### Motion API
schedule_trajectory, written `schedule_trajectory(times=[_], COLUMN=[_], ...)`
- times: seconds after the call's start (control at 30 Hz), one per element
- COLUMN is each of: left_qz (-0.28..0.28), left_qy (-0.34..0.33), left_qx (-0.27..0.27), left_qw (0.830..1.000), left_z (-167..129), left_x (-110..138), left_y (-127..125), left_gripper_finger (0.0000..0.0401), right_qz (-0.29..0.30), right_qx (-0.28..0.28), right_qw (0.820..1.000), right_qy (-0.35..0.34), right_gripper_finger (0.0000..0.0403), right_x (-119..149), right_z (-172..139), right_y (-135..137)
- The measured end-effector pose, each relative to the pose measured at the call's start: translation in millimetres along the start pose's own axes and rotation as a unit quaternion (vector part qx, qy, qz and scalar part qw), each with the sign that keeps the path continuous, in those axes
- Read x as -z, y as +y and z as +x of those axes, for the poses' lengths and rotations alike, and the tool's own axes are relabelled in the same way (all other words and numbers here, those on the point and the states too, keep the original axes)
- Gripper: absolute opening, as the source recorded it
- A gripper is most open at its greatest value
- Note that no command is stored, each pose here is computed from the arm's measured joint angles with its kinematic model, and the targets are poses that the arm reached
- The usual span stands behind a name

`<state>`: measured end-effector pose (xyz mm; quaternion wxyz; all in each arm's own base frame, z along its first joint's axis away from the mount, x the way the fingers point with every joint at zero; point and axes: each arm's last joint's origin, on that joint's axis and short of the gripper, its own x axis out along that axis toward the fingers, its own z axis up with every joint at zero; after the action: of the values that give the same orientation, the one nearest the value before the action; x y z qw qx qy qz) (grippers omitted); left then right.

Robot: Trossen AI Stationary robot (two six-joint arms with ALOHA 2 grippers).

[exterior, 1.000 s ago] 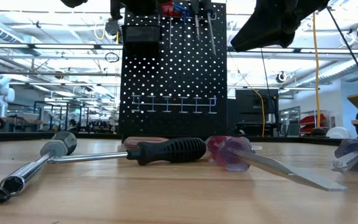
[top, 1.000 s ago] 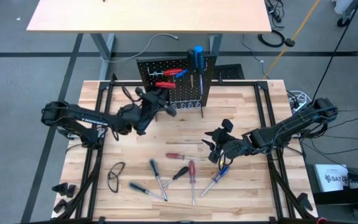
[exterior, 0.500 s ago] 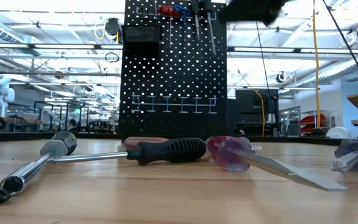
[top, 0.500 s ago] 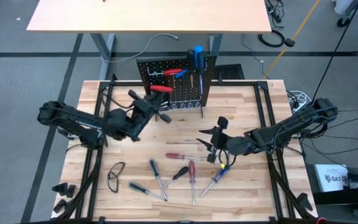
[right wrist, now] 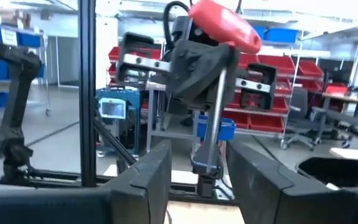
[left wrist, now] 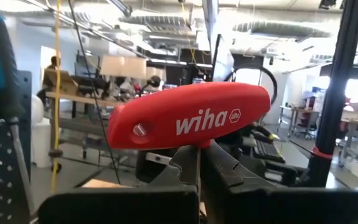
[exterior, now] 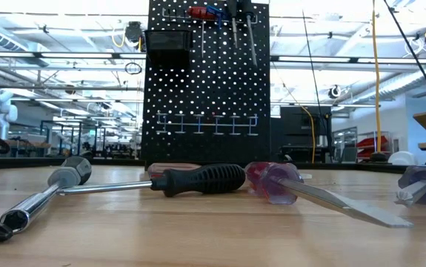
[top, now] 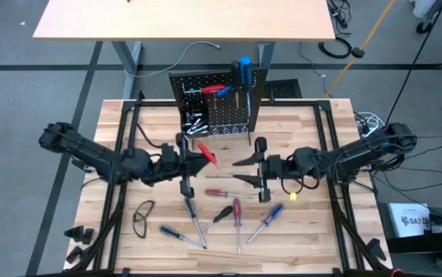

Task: Hang tools onto peg board
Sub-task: Hang the red allen wrench on the pegboard

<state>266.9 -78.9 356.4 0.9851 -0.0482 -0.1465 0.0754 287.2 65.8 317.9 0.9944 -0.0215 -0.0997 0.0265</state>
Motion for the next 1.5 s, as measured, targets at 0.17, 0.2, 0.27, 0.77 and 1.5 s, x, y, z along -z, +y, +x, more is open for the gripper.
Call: schedule_trajectory(times=[0.17, 0.2, 0.27, 0.77, 1.5], left_qz=[-0.012, -0.012, -0.008, -0.009, 0.002], left_qy=[0.015, 0.020, 0.028, 0.052, 0.066], left_qx=[0.000, -0.001, -0.001, 0.011, 0.019], left_qw=[1.000, 1.000, 1.000, 0.999, 0.998], left_z=[8.4, 11.9, 17.8, 25.1, 25.5], left_x=[14.9, 20.9, 32.5, 52.3, 55.5], left_y=[-0.3, 0.3, 0.0, -2.2, -1.0], left_gripper_finger=[0.0001, 0.0001, 0.0001, 0.0001, 0.0006], right_qz=[0.030, 0.035, 0.041, 0.043, 0.059], right_qx=[0.004, 0.004, 0.004, 0.011, 0.018], right_qw=[0.999, 0.999, 0.999, 0.997, 0.994], right_qy=[0.014, 0.017, 0.027, 0.060, 0.093], right_gripper_finger=[0.0144, 0.0144, 0.0144, 0.0144, 0.0014], right_x=[8.0, 11.0, 16.8, 30.3, 37.2], right_z=[4.2, 5.8, 8.3, 12.3, 11.8], right_y=[-3.1, -2.9, -2.9, -2.2, -5.4])
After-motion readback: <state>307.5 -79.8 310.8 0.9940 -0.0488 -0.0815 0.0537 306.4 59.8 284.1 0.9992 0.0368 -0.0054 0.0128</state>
